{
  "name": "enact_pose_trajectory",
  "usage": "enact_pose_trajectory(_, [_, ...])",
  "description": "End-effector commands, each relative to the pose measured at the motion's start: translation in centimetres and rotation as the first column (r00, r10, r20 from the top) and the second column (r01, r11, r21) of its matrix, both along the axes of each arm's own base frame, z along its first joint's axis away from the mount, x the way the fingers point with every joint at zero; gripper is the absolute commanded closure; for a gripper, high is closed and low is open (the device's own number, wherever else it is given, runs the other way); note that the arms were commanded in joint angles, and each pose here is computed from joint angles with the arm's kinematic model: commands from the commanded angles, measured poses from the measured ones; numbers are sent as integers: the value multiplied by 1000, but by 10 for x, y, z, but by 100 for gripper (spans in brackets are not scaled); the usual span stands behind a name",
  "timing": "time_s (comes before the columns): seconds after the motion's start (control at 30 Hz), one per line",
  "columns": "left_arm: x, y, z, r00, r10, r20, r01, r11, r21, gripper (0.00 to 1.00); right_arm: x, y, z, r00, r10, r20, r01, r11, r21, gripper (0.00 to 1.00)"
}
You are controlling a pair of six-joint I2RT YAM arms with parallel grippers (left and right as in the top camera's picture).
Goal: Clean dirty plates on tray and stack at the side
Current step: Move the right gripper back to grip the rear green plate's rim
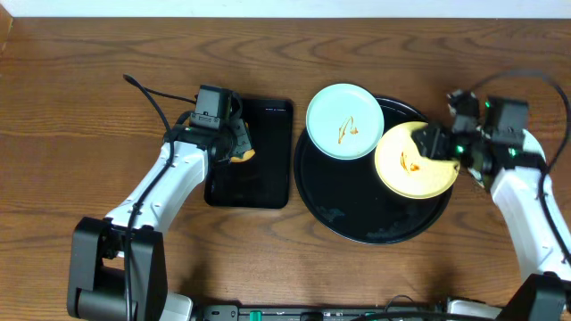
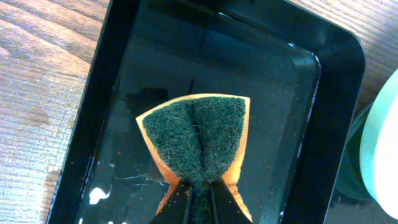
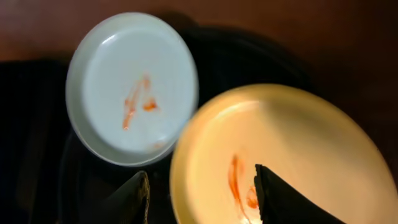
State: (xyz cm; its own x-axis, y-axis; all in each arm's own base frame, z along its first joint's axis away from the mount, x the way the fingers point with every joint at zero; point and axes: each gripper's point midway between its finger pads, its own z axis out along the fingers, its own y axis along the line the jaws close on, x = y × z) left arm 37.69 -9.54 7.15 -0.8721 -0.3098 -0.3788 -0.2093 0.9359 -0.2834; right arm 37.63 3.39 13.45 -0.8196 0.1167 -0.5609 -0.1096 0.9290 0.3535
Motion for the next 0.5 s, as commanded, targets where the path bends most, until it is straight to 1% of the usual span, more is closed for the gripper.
enact_pose_trajectory(0.0, [3,4,0,1000,4,3,-4,1000,21,92,23,12,18,995,89,33,-84,989,-120,47])
enact_pose_trajectory(0.1, [4,4,0,1000,4,4,-4,1000,21,93,38,27,15,989,145,12,-142,981,-131,47])
enact_pose_trajectory(0.27, [7,3,2,1000,3,19,-3,1000,18,93,61,42,-15,983,178,-36,-181,976,-125,59])
enact_pose_trajectory(0.33, [11,0,4,999,-7,38,7,1000,6,92,70,46,-31,982,185,-41,-188,974,-124,61])
enact_pose_trajectory(0.4, [16,-7,9,996,-60,72,61,998,-10,93,78,47,-43,984,174,-42,-178,977,-117,64])
enact_pose_trajectory(0.47, [21,-12,13,992,-74,98,77,997,-29,92,85,49,-56,986,164,-44,-168,980,-108,65])
